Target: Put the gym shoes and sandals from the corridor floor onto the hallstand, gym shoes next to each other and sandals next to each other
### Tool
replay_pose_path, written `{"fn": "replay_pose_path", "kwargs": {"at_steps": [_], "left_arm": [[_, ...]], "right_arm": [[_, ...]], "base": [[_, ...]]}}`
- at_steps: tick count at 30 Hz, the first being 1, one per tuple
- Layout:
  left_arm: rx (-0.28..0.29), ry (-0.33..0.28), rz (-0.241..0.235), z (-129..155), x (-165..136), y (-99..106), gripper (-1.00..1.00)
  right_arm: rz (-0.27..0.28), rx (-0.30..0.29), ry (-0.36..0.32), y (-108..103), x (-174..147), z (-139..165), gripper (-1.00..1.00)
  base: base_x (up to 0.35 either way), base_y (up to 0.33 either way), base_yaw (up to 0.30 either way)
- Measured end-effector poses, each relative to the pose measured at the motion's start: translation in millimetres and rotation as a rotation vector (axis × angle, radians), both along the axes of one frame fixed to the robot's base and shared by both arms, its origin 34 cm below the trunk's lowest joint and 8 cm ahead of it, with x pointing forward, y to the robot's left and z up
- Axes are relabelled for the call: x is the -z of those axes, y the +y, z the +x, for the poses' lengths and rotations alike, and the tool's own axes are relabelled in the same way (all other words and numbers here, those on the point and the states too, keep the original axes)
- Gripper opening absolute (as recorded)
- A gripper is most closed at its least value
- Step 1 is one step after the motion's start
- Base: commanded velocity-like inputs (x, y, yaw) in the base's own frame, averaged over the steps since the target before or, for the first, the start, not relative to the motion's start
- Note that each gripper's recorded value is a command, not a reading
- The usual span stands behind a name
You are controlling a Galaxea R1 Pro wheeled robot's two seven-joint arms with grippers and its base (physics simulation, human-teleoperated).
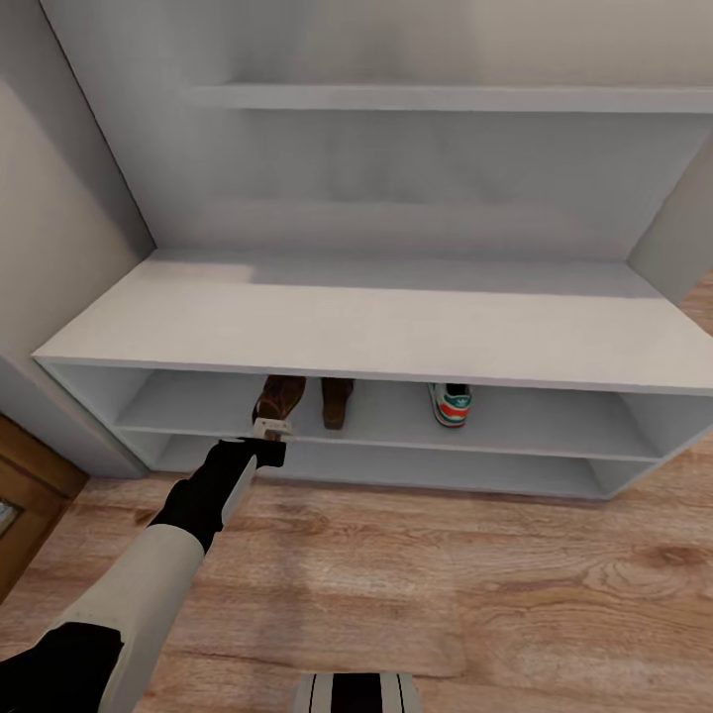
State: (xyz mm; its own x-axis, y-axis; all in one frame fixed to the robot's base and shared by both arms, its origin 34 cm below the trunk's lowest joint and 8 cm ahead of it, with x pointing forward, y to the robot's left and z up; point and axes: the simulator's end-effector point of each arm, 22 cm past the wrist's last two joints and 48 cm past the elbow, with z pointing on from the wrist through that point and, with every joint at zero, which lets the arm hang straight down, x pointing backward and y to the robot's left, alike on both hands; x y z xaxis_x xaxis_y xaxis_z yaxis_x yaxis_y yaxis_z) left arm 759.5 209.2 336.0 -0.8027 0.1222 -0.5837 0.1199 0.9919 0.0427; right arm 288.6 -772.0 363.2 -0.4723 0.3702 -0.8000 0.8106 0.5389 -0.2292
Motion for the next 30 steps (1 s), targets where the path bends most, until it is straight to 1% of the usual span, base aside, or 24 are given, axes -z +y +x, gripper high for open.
{"fn": "replay_pose_path", "kwargs": {"at_steps": [4,10,15,21,30], "left_arm": [[-0.001,0.000,0.000,-0.1,0.2,0.7,-1.00],[-0.001,0.000,-0.002,0.0,-0.3,-0.7,-1.00],[0.000,0.000,-0.003,0.0,0.0,-0.9,-1.00],[-0.001,0.000,-0.002,0.0,-0.4,-0.6,-1.00],[-0.001,0.000,-0.001,0.0,0.1,0.3,-1.00]], "right_arm": [[0.000,0.000,0.000,0.0,0.1,0.1,-1.00],[0.001,0.000,0.000,0.4,0.3,-0.1,-1.00],[0.001,0.000,0.000,0.5,0.6,-0.2,-1.00],[0.001,0.000,-0.001,0.4,0.3,0.0,-1.00],[0.000,0.000,0.000,-0.1,0.0,-0.2,-1.00]], "base": [[0.019,-0.004,0.000],[0.184,-0.067,0.000],[0.041,-0.010,0.000],[0.223,0.000,0.000],[0.020,0.000,0.000]]}}
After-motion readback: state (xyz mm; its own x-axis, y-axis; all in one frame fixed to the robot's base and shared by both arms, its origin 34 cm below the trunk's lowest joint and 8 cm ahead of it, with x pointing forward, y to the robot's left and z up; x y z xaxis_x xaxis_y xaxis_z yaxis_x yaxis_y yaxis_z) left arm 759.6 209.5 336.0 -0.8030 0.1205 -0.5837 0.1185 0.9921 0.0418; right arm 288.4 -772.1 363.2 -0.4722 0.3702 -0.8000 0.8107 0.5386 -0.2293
